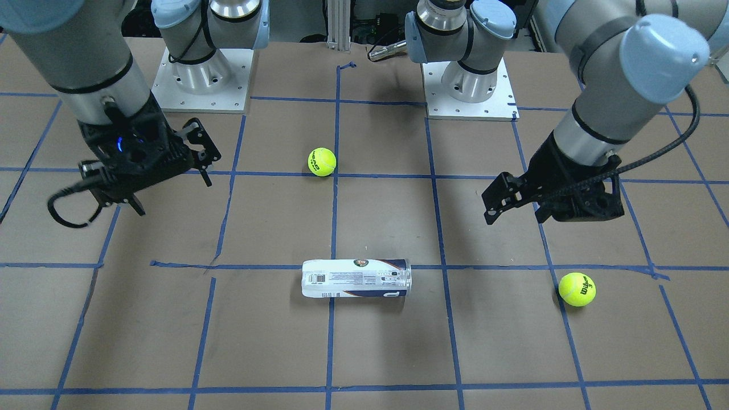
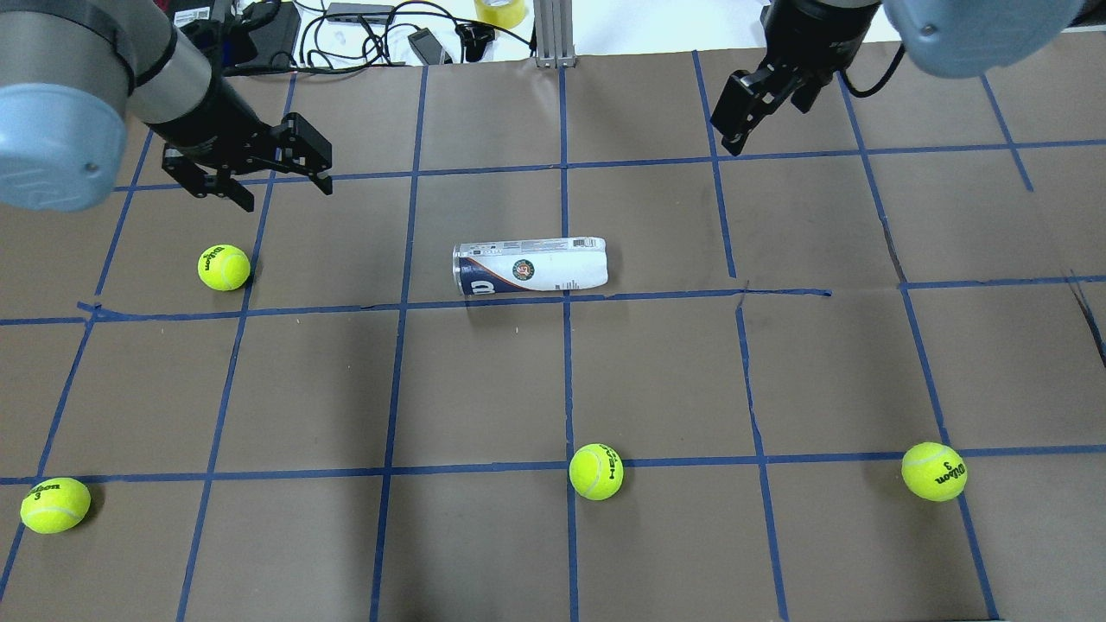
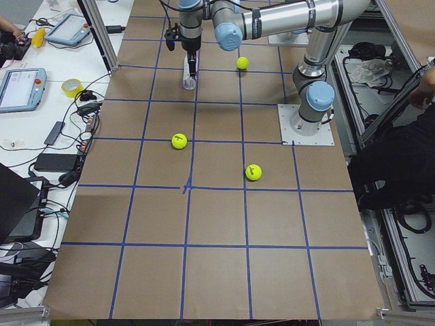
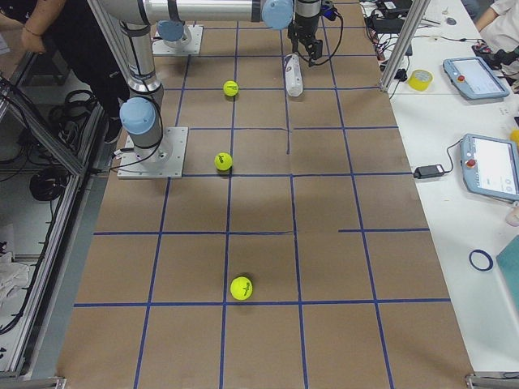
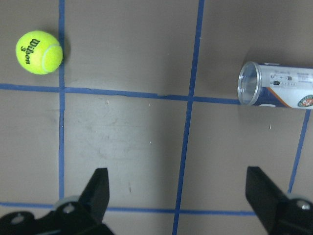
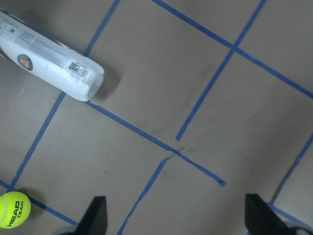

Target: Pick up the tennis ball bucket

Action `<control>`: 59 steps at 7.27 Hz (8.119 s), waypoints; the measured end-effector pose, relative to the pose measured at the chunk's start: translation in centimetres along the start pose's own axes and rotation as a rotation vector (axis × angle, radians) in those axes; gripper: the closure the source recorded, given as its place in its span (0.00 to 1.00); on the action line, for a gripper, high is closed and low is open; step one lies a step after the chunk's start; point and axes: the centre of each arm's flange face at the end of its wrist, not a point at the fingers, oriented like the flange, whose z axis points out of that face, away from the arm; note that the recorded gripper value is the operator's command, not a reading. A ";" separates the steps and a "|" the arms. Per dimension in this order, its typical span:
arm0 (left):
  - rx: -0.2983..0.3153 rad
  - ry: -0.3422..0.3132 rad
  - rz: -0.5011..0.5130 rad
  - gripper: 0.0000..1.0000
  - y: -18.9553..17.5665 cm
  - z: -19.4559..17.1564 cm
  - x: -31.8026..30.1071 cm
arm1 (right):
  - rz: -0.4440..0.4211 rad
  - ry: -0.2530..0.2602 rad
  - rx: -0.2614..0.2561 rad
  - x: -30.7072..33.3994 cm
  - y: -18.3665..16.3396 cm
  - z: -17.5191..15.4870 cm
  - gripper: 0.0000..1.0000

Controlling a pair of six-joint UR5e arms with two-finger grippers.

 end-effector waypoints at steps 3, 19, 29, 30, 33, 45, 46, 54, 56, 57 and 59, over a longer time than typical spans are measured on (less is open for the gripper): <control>0.027 0.154 0.007 0.00 -3.2 9.1 0.6 | 0.325 0.033 -0.031 -1.1 3.0 -3.6 0.00; -0.219 0.380 -0.017 0.93 -0.8 22.0 7.4 | 0.455 0.010 0.004 1.6 4.5 -6.7 0.00; -0.017 0.073 -0.132 1.00 -9.2 4.4 8.3 | 0.462 0.032 0.011 1.0 5.6 -7.5 0.38; 0.026 -0.007 -0.119 1.00 -10.0 2.4 8.1 | 0.462 0.032 0.012 0.9 5.7 -7.6 0.48; 0.133 -0.217 0.016 1.00 -9.2 2.1 12.6 | 0.461 0.036 0.009 0.9 5.8 -7.6 0.82; 0.135 -0.187 0.282 0.01 -3.5 10.6 21.6 | 0.494 -0.002 0.021 0.6 5.6 -7.6 0.00; 0.124 -0.172 0.280 0.00 -3.3 10.3 21.8 | 0.498 -0.006 0.022 0.6 5.6 -7.6 0.00; 0.002 -0.176 0.112 0.00 -1.5 -7.6 17.1 | 0.500 -0.023 0.022 0.4 5.6 -7.6 0.00; -0.025 -0.186 -0.008 0.00 -1.9 -10.3 9.4 | 0.500 -0.024 0.020 0.4 5.6 -7.6 0.00; -0.036 -0.192 -0.057 0.00 -1.4 -11.2 6.2 | 0.500 -0.024 0.020 0.4 5.6 -7.5 0.00; -0.054 -0.193 -0.049 0.00 1.2 -11.8 3.4 | 0.500 -0.024 0.019 0.4 5.6 -7.5 0.00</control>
